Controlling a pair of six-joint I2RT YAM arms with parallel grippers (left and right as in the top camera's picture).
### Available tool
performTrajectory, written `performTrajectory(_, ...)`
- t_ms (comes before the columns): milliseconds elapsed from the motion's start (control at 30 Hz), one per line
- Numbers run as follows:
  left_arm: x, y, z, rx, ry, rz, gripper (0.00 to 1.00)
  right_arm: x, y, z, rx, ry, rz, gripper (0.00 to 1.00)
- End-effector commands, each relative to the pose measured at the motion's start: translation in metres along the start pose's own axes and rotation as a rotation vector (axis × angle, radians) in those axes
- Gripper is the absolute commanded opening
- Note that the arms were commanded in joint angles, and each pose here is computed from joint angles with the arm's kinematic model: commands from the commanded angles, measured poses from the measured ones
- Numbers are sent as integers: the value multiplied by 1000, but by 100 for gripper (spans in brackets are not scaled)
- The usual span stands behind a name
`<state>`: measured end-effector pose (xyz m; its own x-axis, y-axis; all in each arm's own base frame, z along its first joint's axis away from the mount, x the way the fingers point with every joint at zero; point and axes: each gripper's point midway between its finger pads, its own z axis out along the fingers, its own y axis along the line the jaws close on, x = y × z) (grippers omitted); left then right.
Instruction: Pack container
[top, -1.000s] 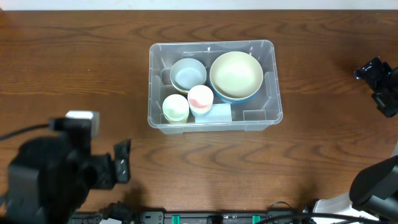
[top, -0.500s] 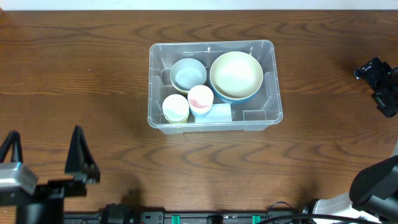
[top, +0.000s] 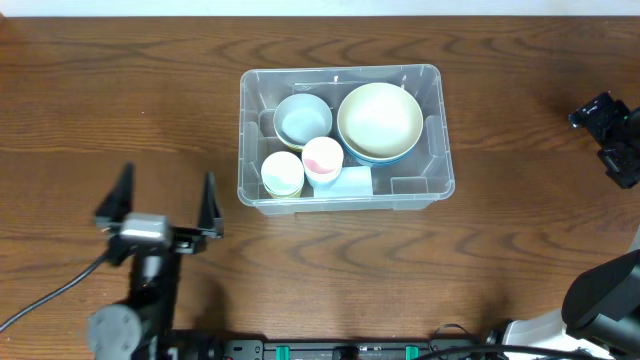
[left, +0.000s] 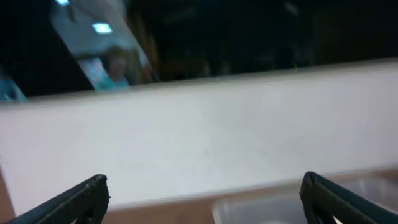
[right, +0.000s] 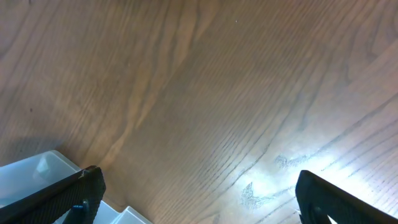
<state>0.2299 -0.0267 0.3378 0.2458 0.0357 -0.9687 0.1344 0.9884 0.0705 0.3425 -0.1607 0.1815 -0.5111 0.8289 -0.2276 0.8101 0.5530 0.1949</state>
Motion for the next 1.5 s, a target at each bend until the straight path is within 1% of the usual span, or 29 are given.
performTrajectory(0,29,-11,-3,58,27,11,98,-2,-3,-3,2,-9,3,99)
performTrajectory(133,77,-14,-7,64,105,-1,98,-2,-3,-3,2,-9,2,99)
performTrajectory(333,122,-16,-15,66,161,-10,98,-2,-3,-3,2,-9,2,99)
performTrajectory(500,149,-16,-21,59,187,-9,98,-2,-3,-3,2,-9,3,99)
performTrajectory(733,194,-13,-35,38,375,-38,98,-2,-3,-3,2,-9,2,99)
performTrajectory(800,194,-9,-35,16,376,-34,98,-2,-3,-3,2,-9,3,99)
performTrajectory(1467,194,-9,-35,16,375,-23,98,-2,-3,-3,2,-9,3,99)
